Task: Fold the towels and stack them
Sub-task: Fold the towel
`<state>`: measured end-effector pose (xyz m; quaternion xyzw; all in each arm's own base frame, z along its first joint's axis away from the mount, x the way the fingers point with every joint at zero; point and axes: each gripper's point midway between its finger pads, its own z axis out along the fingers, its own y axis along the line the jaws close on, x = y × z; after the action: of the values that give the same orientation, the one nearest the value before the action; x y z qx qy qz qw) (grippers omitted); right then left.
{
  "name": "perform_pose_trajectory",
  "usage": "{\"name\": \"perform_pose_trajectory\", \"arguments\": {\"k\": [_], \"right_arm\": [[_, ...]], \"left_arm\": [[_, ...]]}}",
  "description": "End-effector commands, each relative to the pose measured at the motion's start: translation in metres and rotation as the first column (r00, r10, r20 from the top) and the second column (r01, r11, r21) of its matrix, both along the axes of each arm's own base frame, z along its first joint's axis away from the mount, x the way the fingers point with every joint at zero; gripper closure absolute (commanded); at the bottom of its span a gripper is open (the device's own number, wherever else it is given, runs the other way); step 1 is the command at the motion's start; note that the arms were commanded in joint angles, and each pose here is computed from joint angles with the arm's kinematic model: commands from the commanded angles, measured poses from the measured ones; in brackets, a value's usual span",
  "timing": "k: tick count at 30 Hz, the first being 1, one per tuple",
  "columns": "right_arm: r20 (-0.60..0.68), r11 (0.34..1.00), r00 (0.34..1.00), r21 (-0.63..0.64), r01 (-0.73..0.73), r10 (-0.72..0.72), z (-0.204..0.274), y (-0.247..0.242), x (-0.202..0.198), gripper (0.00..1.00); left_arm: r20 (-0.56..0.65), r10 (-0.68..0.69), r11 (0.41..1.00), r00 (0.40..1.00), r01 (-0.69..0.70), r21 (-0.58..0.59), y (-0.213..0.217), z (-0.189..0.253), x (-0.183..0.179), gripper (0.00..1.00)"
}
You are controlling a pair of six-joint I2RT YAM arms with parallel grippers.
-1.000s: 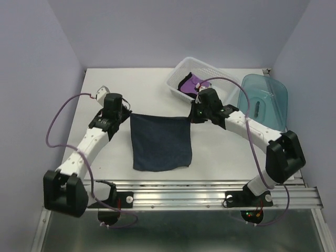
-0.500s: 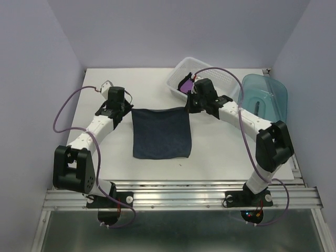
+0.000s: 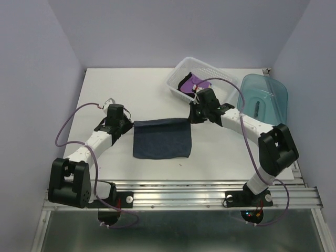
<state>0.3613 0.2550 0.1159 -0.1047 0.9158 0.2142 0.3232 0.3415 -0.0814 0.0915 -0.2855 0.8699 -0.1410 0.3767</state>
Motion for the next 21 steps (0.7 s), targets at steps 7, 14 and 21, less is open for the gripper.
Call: {"name": "perform_pose_trajectory", "arguments": {"k": [7, 14, 21], "right_arm": [[-0.022, 0.991, 0.997, 0.117, -0.065, 0.068, 0.006, -0.003, -0.047, 0.99], [-0.077, 0.968, 0.984, 0.206, -0.141, 0.16, -0.002, 0.006, -0.083, 0.99], [-0.124, 0.97, 0.978, 0.198, -0.143, 0.169, -0.016, -0.001, -0.1, 0.99]], "left_arm": [[-0.02, 0.019, 0.998, 1.0, -0.02, -0.054, 0.004, -0.008, -0.044, 1.0], [-0.031, 0.055, 0.997, 0.998, -0.057, -0.057, 0.011, -0.007, -0.064, 1.0], [-0.009, 0.073, 0.994, 0.997, -0.074, -0.075, 0.016, -0.002, -0.082, 1.0]]}}
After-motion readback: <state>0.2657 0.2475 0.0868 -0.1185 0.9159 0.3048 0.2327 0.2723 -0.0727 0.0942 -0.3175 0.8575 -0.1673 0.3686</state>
